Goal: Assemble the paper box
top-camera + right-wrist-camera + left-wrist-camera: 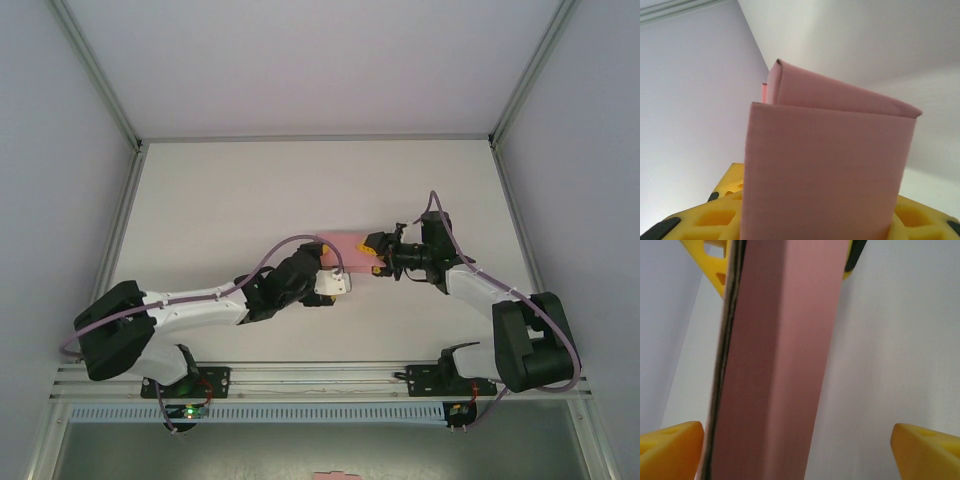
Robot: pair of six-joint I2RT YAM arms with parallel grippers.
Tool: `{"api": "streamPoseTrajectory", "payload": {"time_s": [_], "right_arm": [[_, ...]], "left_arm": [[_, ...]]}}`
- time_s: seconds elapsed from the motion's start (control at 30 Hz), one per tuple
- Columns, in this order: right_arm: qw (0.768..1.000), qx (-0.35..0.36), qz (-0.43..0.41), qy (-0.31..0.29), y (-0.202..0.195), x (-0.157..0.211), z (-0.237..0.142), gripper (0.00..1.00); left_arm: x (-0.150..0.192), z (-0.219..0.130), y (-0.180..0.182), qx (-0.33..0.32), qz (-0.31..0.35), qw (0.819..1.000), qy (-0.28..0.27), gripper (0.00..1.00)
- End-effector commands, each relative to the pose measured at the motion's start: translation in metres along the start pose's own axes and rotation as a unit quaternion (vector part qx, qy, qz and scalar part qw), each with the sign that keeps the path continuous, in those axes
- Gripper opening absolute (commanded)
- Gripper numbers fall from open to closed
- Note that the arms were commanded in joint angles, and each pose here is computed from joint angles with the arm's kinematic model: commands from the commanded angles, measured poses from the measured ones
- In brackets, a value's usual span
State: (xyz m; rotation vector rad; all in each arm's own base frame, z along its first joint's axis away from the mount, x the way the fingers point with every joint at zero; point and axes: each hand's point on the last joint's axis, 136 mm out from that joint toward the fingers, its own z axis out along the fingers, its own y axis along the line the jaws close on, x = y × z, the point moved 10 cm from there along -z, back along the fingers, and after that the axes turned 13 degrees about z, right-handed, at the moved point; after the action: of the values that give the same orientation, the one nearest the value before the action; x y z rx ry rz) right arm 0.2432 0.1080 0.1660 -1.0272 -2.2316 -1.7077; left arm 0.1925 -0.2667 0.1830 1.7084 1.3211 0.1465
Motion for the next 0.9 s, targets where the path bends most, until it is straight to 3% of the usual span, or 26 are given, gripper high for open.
{"api": "streamPoseTrajectory", "payload": {"time_s": [0.0, 0.13, 0.23, 0.27, 0.33, 0.47, 0.53, 0.57, 0.63, 0.7, 0.77, 0.83, 0.87], "right_arm": [[0.999, -0.004, 0.013, 0.038, -0.004, 0.005, 0.001, 0.39], [0.999, -0.001, 0.013, 0.033, -0.008, 0.007, -0.002, 0.42], [1.000, 0.002, 0.006, 0.026, -0.006, 0.009, -0.003, 0.43], [1.000, 0.005, 0.003, 0.025, -0.004, 0.010, -0.004, 0.51], [1.000, 0.016, -0.008, 0.018, -0.002, 0.013, -0.008, 0.98], [0.997, 0.032, -0.051, -0.054, 0.003, 0.015, -0.029, 0.98], [0.986, 0.052, -0.090, -0.133, 0.007, 0.016, -0.050, 0.98], [0.974, 0.060, -0.125, -0.177, 0.012, 0.018, -0.061, 0.98], [0.928, 0.063, -0.247, -0.272, 0.032, 0.028, -0.083, 0.98], [0.856, 0.031, -0.397, -0.330, 0.052, 0.043, -0.099, 0.98], [0.812, -0.015, -0.417, -0.409, 0.046, 0.044, -0.109, 0.98], [0.784, -0.075, -0.487, -0.379, 0.048, 0.055, -0.107, 0.99], [0.787, -0.078, -0.503, -0.348, 0.050, 0.060, -0.105, 0.98]], "left_arm": [[-0.010, -0.002, 0.017, -0.054, 0.013, 0.998, -0.013, 0.85], [-0.012, -0.003, 0.015, -0.044, -0.002, 0.998, -0.033, 0.59], [-0.010, 0.002, 0.014, -0.039, 0.006, 0.999, -0.012, 0.44], [-0.010, 0.003, 0.014, -0.038, 0.006, 0.999, -0.003, 0.41], [-0.008, 0.004, 0.014, -0.033, 0.003, 0.999, 0.006, 0.40], [-0.006, 0.003, 0.013, -0.024, -0.009, 1.000, 0.005, 0.33], [0.000, 0.001, 0.014, 0.001, -0.029, 0.999, 0.013, 0.32], [0.004, -0.002, 0.015, 0.030, -0.041, 0.999, 0.018, 0.32], [0.010, -0.008, 0.022, 0.079, -0.090, 0.992, 0.034, 0.31], [0.018, -0.016, 0.025, 0.150, -0.129, 0.979, 0.039, 0.31], [0.025, -0.022, 0.027, 0.222, -0.167, 0.960, 0.024, 0.35], [0.031, -0.025, 0.033, 0.269, -0.214, 0.939, 0.013, 0.31], [0.034, -0.025, 0.034, 0.290, -0.228, 0.929, 0.008, 0.31]]}}
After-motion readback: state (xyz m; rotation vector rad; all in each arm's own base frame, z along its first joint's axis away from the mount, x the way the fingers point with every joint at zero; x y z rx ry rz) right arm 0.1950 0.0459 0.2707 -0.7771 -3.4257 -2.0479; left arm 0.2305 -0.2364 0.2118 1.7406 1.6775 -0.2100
